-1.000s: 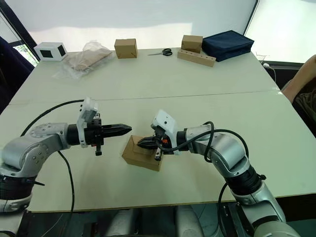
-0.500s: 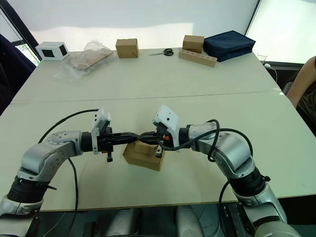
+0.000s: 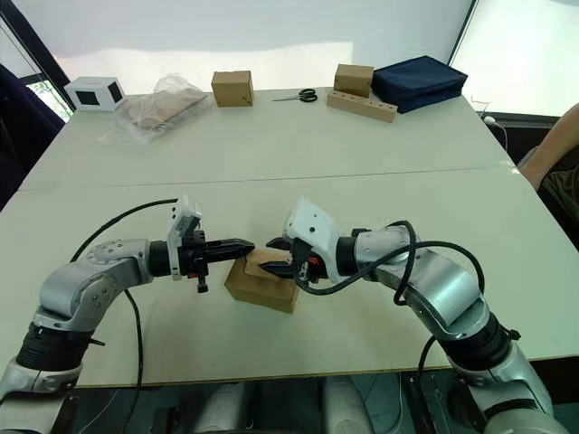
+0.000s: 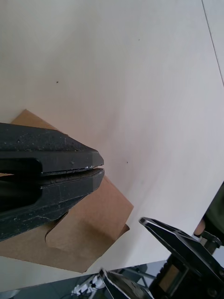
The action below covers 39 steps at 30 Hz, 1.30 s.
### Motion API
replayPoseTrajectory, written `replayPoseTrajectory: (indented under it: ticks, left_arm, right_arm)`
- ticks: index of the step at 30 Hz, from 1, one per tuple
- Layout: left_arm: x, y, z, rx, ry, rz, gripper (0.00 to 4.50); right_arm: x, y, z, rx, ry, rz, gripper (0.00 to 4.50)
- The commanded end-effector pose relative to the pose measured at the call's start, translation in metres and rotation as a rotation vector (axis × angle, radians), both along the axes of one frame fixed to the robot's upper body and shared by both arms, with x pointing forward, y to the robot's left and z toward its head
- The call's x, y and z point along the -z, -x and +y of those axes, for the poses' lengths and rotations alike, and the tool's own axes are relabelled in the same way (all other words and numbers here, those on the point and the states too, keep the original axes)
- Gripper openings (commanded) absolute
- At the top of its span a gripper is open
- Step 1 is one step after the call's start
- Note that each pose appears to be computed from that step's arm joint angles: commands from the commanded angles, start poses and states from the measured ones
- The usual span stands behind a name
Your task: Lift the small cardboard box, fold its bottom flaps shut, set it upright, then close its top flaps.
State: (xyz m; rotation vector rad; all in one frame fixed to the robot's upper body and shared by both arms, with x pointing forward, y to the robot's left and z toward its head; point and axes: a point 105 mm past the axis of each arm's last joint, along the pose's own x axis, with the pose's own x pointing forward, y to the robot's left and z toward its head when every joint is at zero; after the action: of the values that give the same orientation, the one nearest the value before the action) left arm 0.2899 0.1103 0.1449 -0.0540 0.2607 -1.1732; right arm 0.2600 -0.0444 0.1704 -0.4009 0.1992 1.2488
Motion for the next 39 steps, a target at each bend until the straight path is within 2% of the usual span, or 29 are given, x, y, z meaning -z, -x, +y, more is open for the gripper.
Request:
replayPoseTrajectory:
  ticks: [1, 11, 19, 22, 32, 39]
  left_arm:
    - [-0.003, -0.001, 0.000, -0.007, 0.013, -0.002, 0.00]
    - [-0.004, -0.003, -0.001, -0.024, 0.026, -0.004, 0.00]
    - [-0.007, -0.007, -0.001, -0.039, 0.040, -0.005, 0.00]
    - [-0.009, -0.009, -0.002, -0.042, 0.047, -0.005, 0.00]
    - [-0.010, -0.005, -0.006, -0.029, 0.034, 0.000, 0.00]
    - [-0.010, -0.006, -0.008, -0.031, 0.041, 0.002, 0.00]
  right_arm:
    - [-0.002, 0.010, 0.003, -0.040, 0.026, -0.042, 1.81]
    - [0.008, 0.003, -0.005, -0.024, 0.120, -0.105, 1.81]
    - [0.000, -0.001, -0.005, -0.011, 0.120, -0.165, 1.81]
    - [0.005, -0.003, -0.008, -0.013, 0.183, -0.205, 1.81]
    - [0.006, -0.005, -0.006, -0.007, 0.186, -0.230, 1.81]
    - [0.017, -0.011, -0.007, 0.033, 0.229, -0.243, 1.81]
